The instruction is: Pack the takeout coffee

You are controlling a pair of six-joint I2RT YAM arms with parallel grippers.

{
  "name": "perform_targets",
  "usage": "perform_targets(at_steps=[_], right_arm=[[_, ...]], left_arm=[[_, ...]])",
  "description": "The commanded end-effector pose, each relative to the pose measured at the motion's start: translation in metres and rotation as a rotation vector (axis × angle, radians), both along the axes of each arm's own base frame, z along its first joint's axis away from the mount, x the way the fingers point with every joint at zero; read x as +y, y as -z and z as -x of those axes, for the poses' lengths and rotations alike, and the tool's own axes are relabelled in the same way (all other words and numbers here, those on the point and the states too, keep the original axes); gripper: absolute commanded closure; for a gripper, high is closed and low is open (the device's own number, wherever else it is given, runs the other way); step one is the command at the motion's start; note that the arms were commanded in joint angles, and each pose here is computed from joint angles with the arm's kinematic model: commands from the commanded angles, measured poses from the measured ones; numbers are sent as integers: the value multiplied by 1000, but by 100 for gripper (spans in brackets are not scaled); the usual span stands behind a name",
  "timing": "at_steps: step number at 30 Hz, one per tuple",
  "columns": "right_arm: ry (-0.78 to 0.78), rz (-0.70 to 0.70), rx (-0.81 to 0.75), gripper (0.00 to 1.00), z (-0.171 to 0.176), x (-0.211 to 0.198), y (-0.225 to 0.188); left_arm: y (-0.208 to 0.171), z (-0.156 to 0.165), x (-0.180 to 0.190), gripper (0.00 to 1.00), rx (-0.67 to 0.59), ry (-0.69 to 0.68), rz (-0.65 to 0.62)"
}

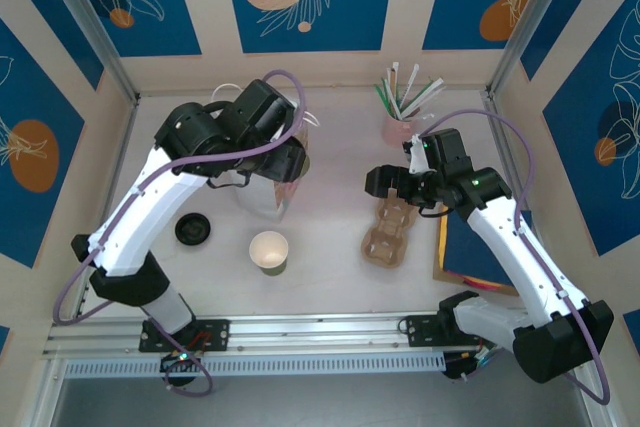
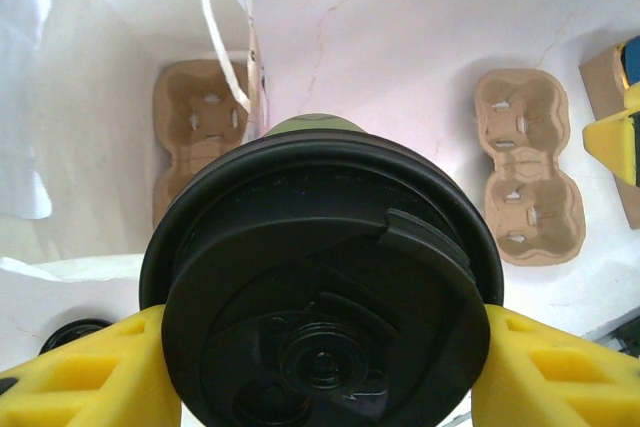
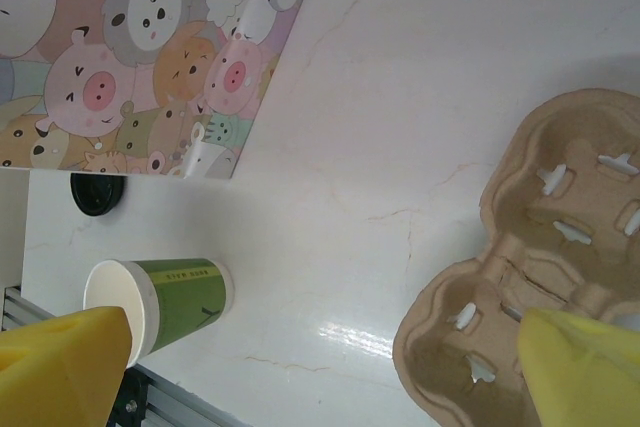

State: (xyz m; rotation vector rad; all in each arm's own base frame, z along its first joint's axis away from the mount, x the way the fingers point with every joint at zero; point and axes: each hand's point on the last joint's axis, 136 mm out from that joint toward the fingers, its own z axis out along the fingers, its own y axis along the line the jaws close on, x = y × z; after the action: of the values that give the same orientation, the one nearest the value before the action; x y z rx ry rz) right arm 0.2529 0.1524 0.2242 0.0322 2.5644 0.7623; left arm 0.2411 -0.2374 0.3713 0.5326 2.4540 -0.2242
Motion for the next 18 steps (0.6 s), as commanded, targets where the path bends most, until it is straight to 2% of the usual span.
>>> perform_targets(at_steps=[1, 11, 18], right_arm=[[-13, -7, -23, 1, -2, 4, -10], [-14, -2, -14, 1, -2, 4, -7], [-13, -1, -13, 1, -4, 5, -7]], left_arm=[[-15, 0, 21, 42, -46, -58, 0], [-27, -5, 36, 42, -103, -114, 8], [-24, -2, 21, 42, -64, -53, 45]])
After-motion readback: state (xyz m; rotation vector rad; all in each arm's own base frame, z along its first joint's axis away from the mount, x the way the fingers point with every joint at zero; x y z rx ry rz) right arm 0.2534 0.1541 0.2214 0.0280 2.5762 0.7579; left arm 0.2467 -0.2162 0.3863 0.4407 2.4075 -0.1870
